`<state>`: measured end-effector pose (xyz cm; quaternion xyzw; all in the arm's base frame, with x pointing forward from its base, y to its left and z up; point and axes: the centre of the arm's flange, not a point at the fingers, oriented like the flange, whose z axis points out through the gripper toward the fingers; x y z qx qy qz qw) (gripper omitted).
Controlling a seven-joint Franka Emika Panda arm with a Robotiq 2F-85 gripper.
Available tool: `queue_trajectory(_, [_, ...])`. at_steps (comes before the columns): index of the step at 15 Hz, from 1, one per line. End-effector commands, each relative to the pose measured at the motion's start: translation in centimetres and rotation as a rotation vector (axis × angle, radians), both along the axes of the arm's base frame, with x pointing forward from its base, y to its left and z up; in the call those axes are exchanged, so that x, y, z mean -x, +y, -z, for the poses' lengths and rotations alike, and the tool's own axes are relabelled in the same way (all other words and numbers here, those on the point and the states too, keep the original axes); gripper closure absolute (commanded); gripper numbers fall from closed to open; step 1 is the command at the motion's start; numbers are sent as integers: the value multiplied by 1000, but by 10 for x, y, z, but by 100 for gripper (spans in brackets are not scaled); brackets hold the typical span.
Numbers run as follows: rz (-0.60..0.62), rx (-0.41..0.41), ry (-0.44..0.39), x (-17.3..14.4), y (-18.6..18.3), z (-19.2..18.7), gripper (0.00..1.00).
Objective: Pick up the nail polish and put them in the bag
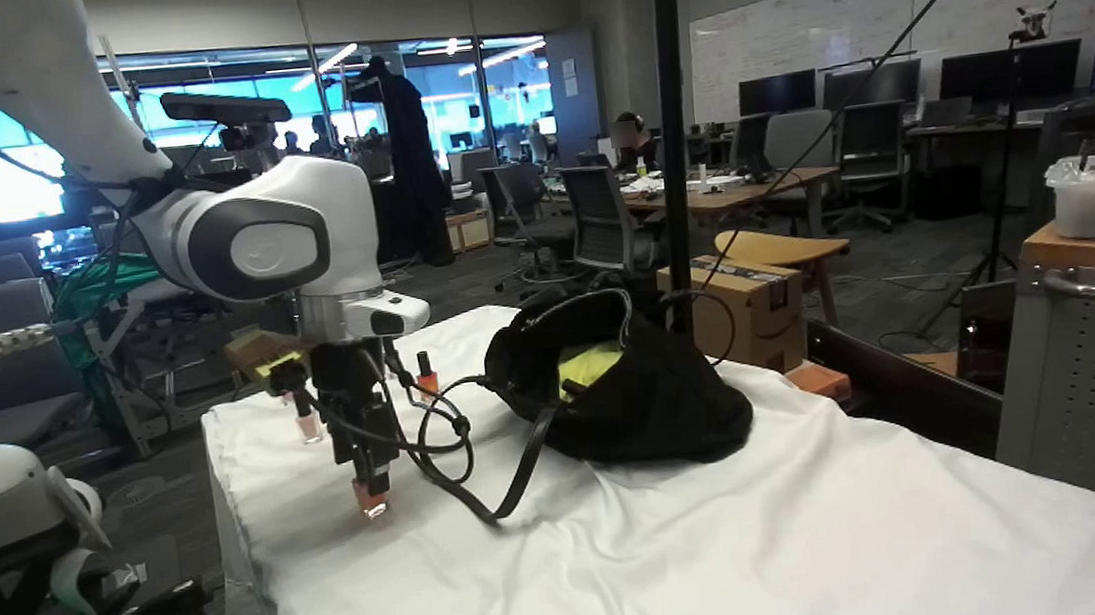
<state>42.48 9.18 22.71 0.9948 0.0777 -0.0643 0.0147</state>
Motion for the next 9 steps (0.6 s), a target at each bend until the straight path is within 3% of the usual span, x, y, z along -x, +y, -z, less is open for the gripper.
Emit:
queue_trajectory(1, [-24, -19, -42, -7, -1, 9, 0])
queue_trajectory(9, [-22, -27, -69, -7, -4, 18, 0])
